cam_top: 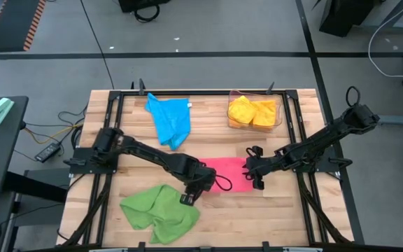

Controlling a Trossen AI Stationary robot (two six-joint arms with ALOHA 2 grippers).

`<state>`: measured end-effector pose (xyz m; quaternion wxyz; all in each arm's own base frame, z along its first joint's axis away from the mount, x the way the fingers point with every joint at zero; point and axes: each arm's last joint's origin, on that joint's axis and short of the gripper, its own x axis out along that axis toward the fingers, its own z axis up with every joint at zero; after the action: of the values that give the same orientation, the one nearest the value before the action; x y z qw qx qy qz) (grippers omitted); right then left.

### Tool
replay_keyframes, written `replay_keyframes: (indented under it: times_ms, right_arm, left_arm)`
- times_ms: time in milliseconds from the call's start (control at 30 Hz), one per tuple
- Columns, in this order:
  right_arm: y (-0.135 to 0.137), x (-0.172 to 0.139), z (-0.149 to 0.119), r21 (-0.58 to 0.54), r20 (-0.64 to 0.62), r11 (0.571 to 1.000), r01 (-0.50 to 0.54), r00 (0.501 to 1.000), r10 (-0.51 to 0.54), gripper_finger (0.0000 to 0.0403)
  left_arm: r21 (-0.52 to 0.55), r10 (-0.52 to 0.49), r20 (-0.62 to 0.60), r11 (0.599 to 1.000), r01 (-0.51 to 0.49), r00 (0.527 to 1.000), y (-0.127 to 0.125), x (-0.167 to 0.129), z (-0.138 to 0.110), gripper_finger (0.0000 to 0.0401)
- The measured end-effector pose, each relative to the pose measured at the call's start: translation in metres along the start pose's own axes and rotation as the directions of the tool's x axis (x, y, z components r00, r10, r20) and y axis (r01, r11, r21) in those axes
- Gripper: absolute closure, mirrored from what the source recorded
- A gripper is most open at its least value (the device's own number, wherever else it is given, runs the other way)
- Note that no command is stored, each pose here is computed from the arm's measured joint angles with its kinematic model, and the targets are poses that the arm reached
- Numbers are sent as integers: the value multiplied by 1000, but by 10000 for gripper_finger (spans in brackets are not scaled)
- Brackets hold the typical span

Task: Fold microfiber towels
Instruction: Fold the pink microfiber cloth

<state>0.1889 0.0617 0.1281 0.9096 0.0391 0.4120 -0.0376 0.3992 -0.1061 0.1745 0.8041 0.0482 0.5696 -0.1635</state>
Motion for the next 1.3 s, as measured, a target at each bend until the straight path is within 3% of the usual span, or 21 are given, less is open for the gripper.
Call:
replay_keyframes:
  times_ms: [100,400,633,733,833,933,1067,1300]
  right_arm:
    - [0,0,0,-1,5,1000,13,1000,-13,260]
    - [-2,0,0,-3,13,998,56,998,-56,260]
    - [-5,0,0,32,39,988,151,988,-153,260]
    - [-6,-1,-1,67,43,981,184,981,-187,260]
    - [-7,-1,-1,85,42,978,193,979,-197,260]
    - [-7,-1,-2,84,37,977,194,980,-198,260]
    - [-6,-1,-3,75,21,982,171,985,-173,260]
    - [-6,0,-3,-61,-14,991,118,993,-119,260]
  left_arm:
    - [2,6,32,1000,-6,999,-1,-8,3,335]
    - [-35,39,-94,998,-42,995,16,24,-20,351]
    - [-32,190,-142,980,-196,972,37,22,-28,363]
    - [45,308,-194,951,-306,931,44,19,-33,370]
    - [134,476,-239,880,-457,847,54,18,-38,379]
    - [188,569,-242,822,-537,786,62,15,-38,385]
    - [197,564,-214,825,-530,797,62,3,-35,389]
    - [164,560,-111,825,-541,821,46,-27,-26,374]
